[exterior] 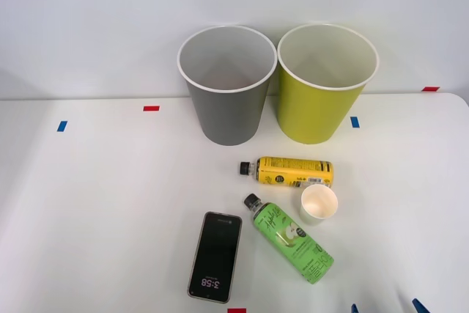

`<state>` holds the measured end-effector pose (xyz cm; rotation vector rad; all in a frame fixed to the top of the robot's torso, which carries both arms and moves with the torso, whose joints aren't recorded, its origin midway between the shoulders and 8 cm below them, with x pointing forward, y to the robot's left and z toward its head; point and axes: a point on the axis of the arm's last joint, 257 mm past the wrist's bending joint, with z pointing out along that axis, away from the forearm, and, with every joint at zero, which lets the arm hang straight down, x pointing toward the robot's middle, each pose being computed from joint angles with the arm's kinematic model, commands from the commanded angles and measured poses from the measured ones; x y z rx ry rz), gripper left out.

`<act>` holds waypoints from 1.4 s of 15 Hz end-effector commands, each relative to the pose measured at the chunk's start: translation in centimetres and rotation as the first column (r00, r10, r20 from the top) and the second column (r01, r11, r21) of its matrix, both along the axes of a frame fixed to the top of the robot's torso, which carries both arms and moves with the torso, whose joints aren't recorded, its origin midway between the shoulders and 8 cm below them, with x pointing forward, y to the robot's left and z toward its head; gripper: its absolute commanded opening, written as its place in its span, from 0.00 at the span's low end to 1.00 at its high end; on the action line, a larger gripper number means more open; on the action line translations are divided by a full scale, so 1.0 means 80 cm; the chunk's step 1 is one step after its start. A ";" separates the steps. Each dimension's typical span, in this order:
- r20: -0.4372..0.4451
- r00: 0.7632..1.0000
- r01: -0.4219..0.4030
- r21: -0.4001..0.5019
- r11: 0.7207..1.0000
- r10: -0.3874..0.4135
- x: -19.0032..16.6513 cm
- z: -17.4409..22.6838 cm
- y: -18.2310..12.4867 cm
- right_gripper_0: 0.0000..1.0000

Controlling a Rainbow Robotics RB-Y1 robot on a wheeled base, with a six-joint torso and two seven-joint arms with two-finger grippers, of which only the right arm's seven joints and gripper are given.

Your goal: Put cans in the gray bin, plastic bottles in the light green bin

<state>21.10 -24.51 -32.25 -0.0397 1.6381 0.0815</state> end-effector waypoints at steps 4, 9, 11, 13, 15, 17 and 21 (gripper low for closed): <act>0.000 1.000 0.000 0.000 1.000 0.000 0.000 0.000 0.000 1.00; 0.000 1.000 0.000 0.000 1.000 0.000 0.000 0.000 0.000 1.00; 0.000 1.000 0.000 0.000 1.000 0.000 0.000 0.000 0.000 1.00; 0.000 1.000 0.000 0.000 1.000 0.000 0.000 0.000 0.000 1.00; 0.000 1.000 0.000 0.000 1.000 0.000 0.000 0.000 0.000 1.00; 0.000 1.000 0.000 0.000 1.000 0.000 0.000 0.000 0.000 1.00; 0.000 1.000 0.000 0.000 1.000 0.000 0.000 0.000 0.000 1.00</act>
